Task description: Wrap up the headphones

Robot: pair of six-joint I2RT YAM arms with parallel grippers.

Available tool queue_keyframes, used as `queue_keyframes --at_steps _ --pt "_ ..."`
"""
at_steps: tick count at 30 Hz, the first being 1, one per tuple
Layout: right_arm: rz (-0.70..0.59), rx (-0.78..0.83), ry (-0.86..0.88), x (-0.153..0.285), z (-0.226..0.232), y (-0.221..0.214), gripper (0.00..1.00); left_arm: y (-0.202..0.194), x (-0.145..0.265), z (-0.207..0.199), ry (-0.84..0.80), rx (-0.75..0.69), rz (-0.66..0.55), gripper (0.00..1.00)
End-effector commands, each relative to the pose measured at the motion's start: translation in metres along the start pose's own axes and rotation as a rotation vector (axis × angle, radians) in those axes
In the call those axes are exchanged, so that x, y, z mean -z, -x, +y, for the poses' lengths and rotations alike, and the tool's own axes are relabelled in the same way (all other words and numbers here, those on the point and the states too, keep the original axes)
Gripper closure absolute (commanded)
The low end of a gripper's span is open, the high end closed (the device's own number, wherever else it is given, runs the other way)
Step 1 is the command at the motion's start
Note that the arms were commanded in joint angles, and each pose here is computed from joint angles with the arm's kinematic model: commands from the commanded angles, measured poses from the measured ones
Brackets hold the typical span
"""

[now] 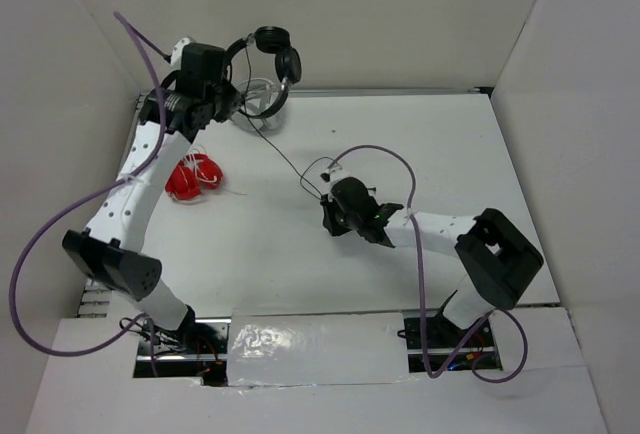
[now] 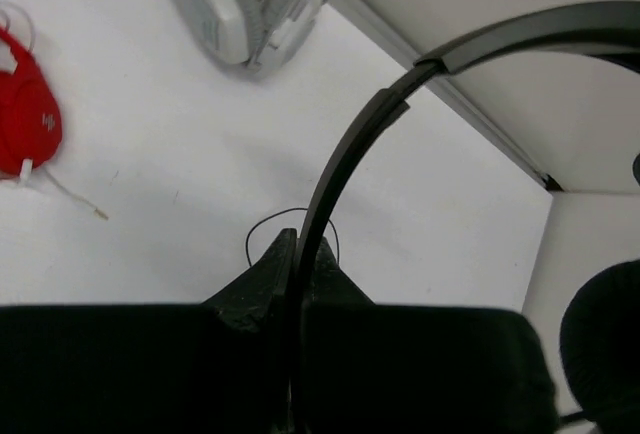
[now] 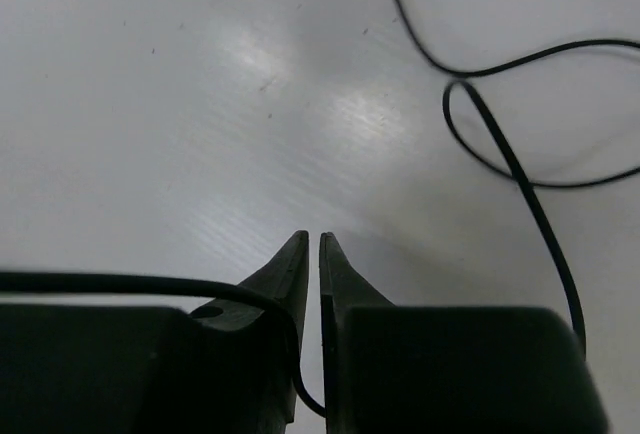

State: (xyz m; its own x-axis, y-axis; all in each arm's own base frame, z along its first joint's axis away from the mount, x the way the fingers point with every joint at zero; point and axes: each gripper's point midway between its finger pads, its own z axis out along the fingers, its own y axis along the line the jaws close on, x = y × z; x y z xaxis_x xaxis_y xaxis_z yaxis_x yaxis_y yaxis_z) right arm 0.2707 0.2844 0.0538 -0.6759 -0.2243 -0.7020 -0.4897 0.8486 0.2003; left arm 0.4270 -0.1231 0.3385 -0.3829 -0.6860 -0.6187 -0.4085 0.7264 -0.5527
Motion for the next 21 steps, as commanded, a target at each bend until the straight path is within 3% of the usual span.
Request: queue_keyframes --at_steps 1,4,6,10,21 --pt "-0.244 -0.029 0.141 0.010 0.005 0.057 0.85 0.028 0.038 -0.039 -0.264 -0.088 -0.075 1.00" --pt "-0.277 -0.048 0.158 0.007 -0.021 0.070 1.00 0.020 0.057 -0.048 -0.424 -0.202 -0.085 1.00" --pt "-0.289 -0.057 0.143 0.003 -0.042 0.083 1.00 0.028 0.089 -0.056 -0.528 -0.230 -0.112 1.00" --pt "-0.244 -0.093 0.167 -0.013 -0.058 0.080 1.00 0.038 0.114 -0.061 -0.591 -0.264 -0.140 1.00" --pt "-0.218 -0.168 0.024 -0.029 -0.095 0.064 1.00 0.061 0.144 -0.050 -0.571 -0.270 -0.238 1.00"
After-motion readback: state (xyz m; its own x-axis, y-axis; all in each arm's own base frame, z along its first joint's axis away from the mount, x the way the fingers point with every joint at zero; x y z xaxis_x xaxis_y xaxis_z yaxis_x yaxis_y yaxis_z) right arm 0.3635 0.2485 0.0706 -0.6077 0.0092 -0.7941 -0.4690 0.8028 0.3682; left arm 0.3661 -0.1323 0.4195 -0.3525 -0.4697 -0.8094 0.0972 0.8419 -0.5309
